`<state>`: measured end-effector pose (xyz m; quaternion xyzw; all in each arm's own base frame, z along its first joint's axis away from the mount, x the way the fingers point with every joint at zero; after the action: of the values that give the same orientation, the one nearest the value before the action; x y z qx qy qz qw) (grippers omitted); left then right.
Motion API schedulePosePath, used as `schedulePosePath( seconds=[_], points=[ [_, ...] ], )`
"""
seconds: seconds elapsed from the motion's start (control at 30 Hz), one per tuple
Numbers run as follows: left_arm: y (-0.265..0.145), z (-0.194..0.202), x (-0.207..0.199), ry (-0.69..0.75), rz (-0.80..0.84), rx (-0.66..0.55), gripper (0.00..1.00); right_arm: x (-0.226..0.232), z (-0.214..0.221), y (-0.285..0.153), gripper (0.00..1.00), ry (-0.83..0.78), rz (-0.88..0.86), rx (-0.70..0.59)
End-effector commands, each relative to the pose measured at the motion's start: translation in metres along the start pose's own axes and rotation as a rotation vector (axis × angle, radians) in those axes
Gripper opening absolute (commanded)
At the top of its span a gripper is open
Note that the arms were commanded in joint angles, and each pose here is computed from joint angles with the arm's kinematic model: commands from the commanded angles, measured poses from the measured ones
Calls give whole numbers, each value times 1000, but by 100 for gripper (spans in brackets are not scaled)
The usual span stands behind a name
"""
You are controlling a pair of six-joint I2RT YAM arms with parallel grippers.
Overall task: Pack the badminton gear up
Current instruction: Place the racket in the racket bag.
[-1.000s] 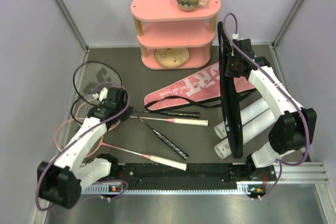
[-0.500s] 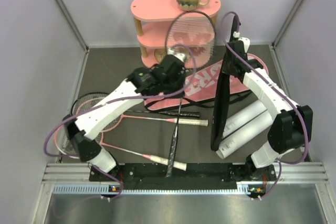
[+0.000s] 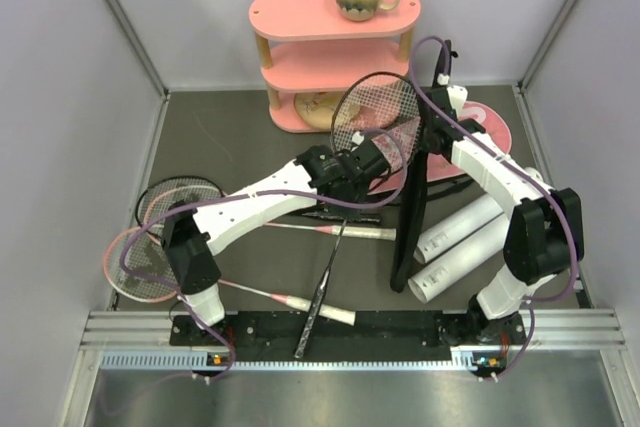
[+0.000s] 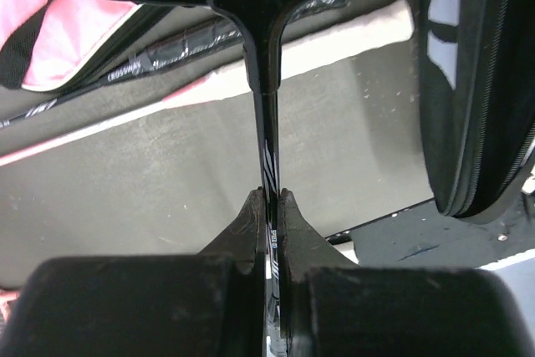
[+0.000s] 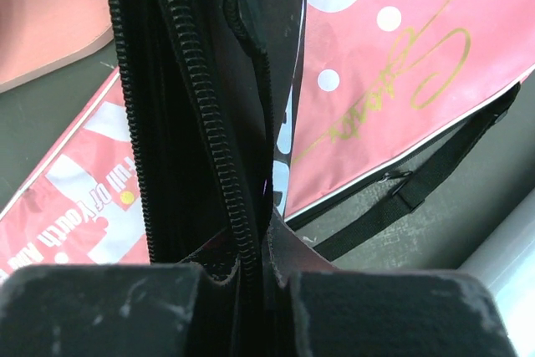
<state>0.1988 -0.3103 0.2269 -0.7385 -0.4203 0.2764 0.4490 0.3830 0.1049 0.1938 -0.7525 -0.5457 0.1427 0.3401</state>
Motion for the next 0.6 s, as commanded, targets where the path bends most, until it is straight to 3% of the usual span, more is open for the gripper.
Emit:
schedulePosePath(
  seconds=[0.0,0.17,0.57],
  points=[
    [-14,18,14,-16,-92,-17,0,7,-10,1,0,96,-12,-30],
    [-20,23,28,-45,-168,-46,0,3,-6,8,0,110,-6,-3],
    [3,38,7,19,-192,46,0,3,-12,6,0,157,40,5]
  ],
)
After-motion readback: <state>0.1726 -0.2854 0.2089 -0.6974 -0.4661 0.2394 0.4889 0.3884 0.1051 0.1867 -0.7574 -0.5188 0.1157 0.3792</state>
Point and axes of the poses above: each gripper's point midway between its finger pads, its own y axis out along the fingers, its own x axis along the line the jaws close on, z = x × y, the point moved 5 cm from there along -y, back along the fingers, and after that the axes turned 6 degrees about y, right-handed, at the moved point
